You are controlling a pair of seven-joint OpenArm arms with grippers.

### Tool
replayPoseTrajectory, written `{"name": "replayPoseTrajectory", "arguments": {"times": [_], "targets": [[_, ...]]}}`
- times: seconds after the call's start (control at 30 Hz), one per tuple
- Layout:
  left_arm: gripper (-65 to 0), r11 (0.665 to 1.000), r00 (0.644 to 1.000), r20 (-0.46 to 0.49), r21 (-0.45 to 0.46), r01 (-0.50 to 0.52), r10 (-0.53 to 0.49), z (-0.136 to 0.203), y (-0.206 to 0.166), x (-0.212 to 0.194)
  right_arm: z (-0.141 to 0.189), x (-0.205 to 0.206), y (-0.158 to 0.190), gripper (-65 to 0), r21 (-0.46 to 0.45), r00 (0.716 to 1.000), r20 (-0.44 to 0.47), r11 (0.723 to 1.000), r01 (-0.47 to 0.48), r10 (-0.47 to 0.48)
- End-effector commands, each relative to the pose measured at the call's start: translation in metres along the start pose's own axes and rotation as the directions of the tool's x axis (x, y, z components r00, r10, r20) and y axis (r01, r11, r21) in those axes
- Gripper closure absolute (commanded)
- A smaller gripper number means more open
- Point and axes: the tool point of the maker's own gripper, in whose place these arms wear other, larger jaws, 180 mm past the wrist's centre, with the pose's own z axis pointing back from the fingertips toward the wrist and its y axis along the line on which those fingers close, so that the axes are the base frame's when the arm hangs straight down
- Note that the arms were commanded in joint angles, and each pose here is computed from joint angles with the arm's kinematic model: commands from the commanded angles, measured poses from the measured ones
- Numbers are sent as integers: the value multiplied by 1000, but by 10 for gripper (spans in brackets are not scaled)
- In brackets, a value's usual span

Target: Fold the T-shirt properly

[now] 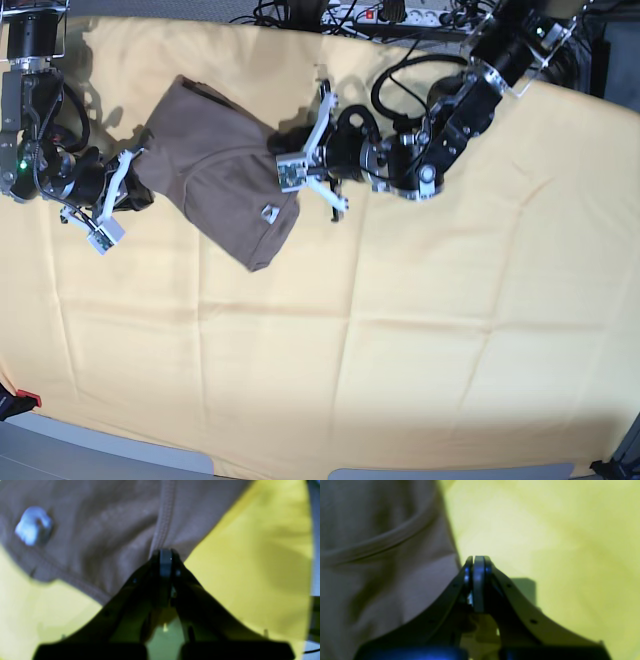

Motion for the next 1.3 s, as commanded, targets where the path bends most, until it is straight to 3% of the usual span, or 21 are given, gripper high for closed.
{"name": "replayPoseTrajectory", "arguments": {"times": [0.0, 0.27, 0.5, 0.8, 0.93, 1.1, 1.27], "targets": [[0, 1000, 999, 30, 25, 15, -16, 3, 14, 13, 7, 9, -3, 0, -8, 999, 28, 1000, -18, 18], [0, 995, 1000, 25, 104, -9, 7, 3, 68, 4, 10, -4, 15, 0, 16, 999, 9, 999, -32, 32], [0, 992, 999, 36, 126, -27, 22, -12, 88, 9, 11, -20, 35, 0, 52, 1000, -16, 998, -25, 26], [0, 987, 996, 86, 161, -29, 15, -22, 97, 36, 45, -33, 54, 0, 114, 990, 50, 986, 124, -130], [0, 982, 996, 86, 186, -21, 5, -21, 103, 39, 53, -42, 54, 0, 81, 981, 68, 981, 175, -181], [0, 979, 998, 67, 205, -5, -9, -10, 117, 49, 76, -30, 30, 0, 15, 947, 195, 966, 258, -256], [0, 981, 975, 208, 156, -117, 83, 24, 124, 77, 103, -24, 18, 0, 23, 884, 310, 932, 361, -350]]}}
